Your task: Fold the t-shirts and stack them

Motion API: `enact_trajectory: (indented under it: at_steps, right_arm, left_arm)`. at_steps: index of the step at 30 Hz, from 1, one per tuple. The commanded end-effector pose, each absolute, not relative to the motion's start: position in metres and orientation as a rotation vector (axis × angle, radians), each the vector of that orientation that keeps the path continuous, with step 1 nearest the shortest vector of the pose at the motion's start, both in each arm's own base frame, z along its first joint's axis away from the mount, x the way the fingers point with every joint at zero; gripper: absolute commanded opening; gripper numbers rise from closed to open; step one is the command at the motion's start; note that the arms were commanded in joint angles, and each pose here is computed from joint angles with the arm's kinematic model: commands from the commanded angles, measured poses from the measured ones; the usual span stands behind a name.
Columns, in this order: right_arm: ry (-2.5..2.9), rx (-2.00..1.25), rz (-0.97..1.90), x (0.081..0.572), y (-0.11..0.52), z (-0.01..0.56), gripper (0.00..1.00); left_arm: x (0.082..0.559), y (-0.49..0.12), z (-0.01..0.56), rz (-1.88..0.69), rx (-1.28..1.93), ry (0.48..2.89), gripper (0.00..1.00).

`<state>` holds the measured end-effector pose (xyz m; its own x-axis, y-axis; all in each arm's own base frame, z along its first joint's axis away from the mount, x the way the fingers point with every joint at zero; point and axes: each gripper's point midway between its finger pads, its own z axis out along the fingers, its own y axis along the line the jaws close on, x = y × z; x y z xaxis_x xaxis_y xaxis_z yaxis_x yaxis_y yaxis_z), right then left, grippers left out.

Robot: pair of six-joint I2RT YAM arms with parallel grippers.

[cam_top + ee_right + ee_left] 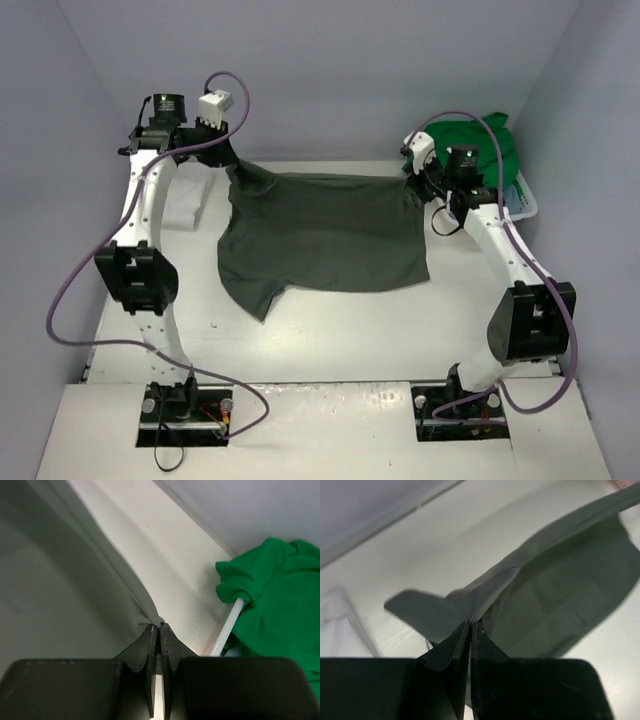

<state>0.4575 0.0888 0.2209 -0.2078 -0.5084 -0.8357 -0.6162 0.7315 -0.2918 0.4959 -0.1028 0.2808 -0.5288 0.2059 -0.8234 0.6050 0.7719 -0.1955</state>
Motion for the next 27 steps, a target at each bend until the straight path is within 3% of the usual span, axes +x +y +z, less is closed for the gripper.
enact_trajectory:
  at_steps: [1,5,17,27]
  right_arm:
    - [1.700,-0.855,0.160,0.439,0.103,0.289,0.00]
    - [1.667,-0.878,0.194,0.407,0.113,0.307,0.00]
    - [1.303,-0.813,0.203,0.254,0.112,0.448,0.00]
    - [1.285,-0.830,0.193,0.198,0.106,0.441,0.00]
  left_arm:
    - [0.448,-0.120,0.406,-0.524,0.679,1.808,0.00]
    - [0.405,-0.128,0.429,-0.551,0.700,1.773,0.00]
    - [0.223,-0.124,0.555,-0.469,0.764,1.440,0.00]
    - [0.102,-0.117,0.604,-0.382,0.750,1.182,0.00]
